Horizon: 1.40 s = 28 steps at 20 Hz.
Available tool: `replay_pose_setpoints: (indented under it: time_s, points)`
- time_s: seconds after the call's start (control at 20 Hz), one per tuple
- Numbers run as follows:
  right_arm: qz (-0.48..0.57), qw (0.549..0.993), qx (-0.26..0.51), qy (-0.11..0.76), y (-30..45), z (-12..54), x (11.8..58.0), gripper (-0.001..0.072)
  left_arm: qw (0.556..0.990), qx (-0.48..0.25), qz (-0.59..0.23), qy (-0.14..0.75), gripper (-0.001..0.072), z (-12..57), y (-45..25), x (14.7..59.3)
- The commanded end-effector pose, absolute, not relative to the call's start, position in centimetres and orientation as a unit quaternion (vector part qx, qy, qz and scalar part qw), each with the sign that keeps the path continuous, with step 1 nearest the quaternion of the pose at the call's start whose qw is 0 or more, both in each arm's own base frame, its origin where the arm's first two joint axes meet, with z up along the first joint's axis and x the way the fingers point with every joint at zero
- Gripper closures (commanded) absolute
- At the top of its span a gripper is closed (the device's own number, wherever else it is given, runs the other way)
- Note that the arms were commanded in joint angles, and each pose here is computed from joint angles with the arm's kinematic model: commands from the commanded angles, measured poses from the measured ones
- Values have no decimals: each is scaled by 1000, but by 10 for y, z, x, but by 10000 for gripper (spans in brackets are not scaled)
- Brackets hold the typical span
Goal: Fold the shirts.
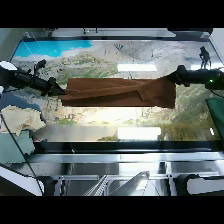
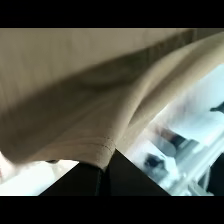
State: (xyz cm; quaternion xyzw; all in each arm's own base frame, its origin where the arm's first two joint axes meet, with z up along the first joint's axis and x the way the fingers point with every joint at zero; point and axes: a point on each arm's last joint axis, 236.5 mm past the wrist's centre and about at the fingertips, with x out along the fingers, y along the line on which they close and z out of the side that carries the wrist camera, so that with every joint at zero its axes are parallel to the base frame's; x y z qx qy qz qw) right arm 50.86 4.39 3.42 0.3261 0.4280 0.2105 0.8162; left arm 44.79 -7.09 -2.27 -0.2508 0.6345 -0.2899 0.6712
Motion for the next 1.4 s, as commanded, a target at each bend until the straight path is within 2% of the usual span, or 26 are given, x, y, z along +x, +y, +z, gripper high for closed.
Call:
replay_pose_setpoints:
  time_s: [0.0, 0.3, 0.4, 0.55, 0.7, 0.8, 0.85, 0.9, 1.2, 1.35]
  points:
    - [211, 814, 328, 432, 49, 8, 546, 697, 680, -246, -292, 626, 693, -40, -82, 485]
    - [194, 780, 340, 487, 49, -65, 541, 696, 660, -261, -283, 645, 693, -75, -89, 513]
    - [190, 777, 332, 499, 47, -77, 538, 697, 666, -271, -277, 638, 693, -73, -85, 519]
    - [187, 778, 320, 507, 44, -83, 535, 696, 667, -322, -280, 611, 693, -57, -84, 532]
    - [184, 780, 309, 512, 41, -87, 533, 696, 650, -397, -299, 575, 693, -36, -102, 545]
    - [184, 780, 307, 513, 41, -88, 532, 696, 641, -423, -279, 576, 691, -36, -102, 549]
    - [183, 780, 306, 514, 41, -88, 532, 696, 638, -426, -272, 581, 547, -38, -102, 549]
    - [184, 780, 306, 514, 41, -88, 531, 696, 636, -429, -271, 582, 372, -37, -102, 548]
    - [188, 777, 306, 517, 43, -88, 530, 696, 653, -440, -253, 562, 373, -37, -86, 561]
    - [188, 777, 306, 517, 43, -88, 530, 696, 687, -450, -222, 525, 373, -39, -75, 587]
